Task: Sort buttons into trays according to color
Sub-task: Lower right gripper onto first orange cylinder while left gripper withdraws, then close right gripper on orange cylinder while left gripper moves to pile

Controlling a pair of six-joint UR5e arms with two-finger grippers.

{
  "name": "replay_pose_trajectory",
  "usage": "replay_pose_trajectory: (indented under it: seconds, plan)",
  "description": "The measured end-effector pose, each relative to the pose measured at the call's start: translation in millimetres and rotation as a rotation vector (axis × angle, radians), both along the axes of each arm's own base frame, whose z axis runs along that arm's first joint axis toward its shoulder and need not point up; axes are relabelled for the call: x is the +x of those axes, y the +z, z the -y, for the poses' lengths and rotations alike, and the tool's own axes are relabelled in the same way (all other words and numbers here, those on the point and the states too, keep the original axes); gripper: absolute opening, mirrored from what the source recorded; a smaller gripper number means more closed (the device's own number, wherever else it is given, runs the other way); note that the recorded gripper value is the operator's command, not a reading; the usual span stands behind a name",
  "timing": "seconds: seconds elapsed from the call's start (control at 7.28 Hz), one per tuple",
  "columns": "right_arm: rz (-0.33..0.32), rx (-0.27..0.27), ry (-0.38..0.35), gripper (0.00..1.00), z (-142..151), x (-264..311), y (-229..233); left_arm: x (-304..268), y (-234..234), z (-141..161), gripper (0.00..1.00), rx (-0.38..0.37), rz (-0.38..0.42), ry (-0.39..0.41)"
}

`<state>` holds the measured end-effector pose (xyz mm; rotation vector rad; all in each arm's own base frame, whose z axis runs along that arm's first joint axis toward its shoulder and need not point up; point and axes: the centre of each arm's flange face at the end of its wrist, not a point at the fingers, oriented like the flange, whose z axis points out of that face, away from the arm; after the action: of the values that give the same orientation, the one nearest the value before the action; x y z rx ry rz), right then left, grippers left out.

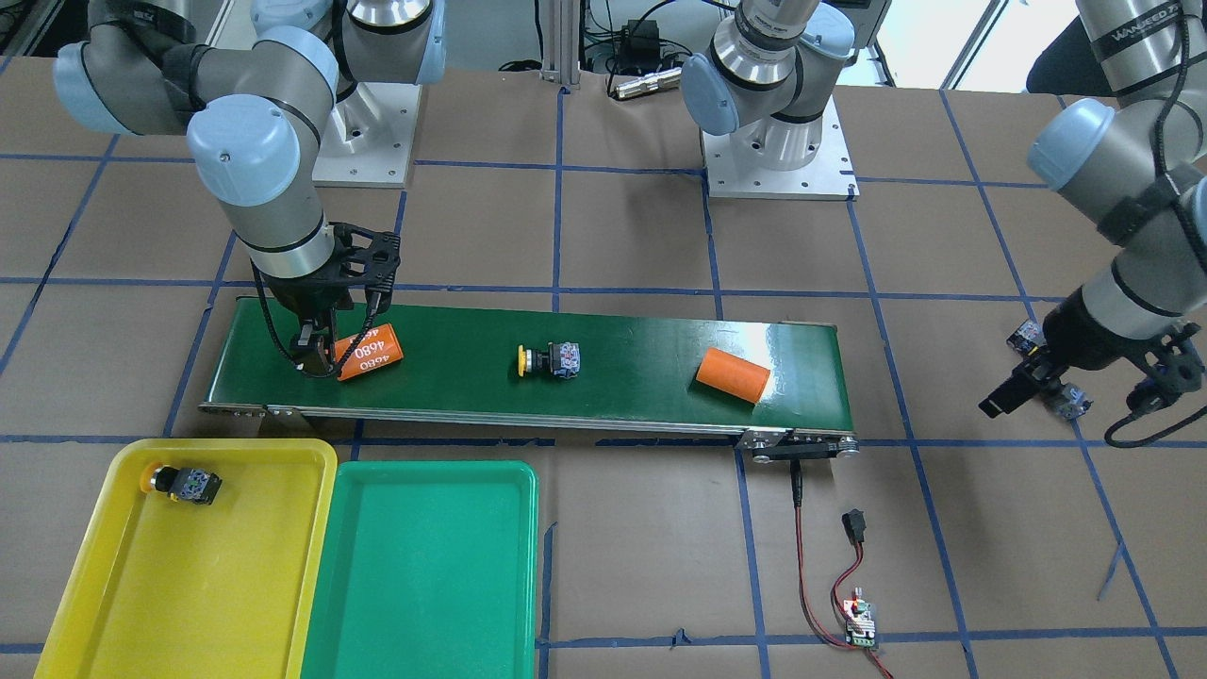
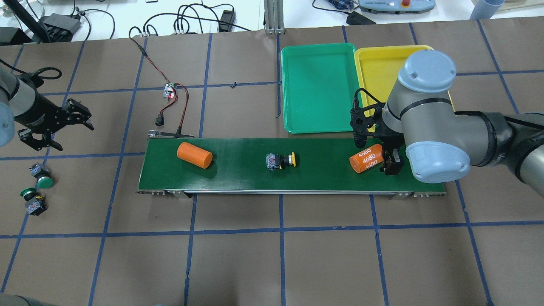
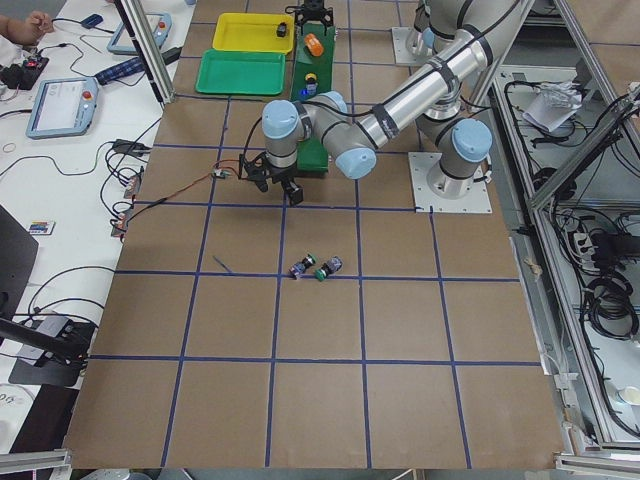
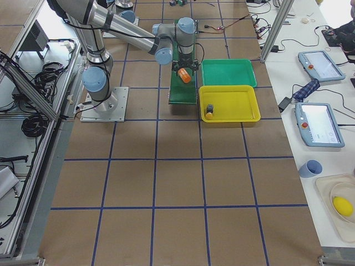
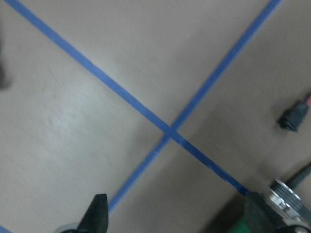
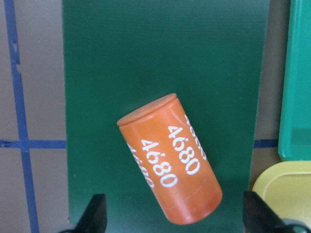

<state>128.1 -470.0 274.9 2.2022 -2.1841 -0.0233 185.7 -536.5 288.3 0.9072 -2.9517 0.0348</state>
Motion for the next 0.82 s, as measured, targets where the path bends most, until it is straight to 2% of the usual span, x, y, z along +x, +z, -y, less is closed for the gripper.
replay_pose_trajectory:
  seconds: [0.27, 0.55, 0.82]
  plan:
    - [0.005, -0.011, 0.007, 1.0, -5, 1, -12, 81, -15, -9, 1.0, -0.007, 0.005, -0.063]
    - [0.007, -0.04, 0.026, 1.0, -12, 2, -23, 141, -34, -9, 1.0, -0.002, -0.003, -0.058]
    - [0.008, -0.043, 0.041, 1.0, -13, 2, -26, 168, -66, -15, 1.0, 0.03, -0.04, -0.034]
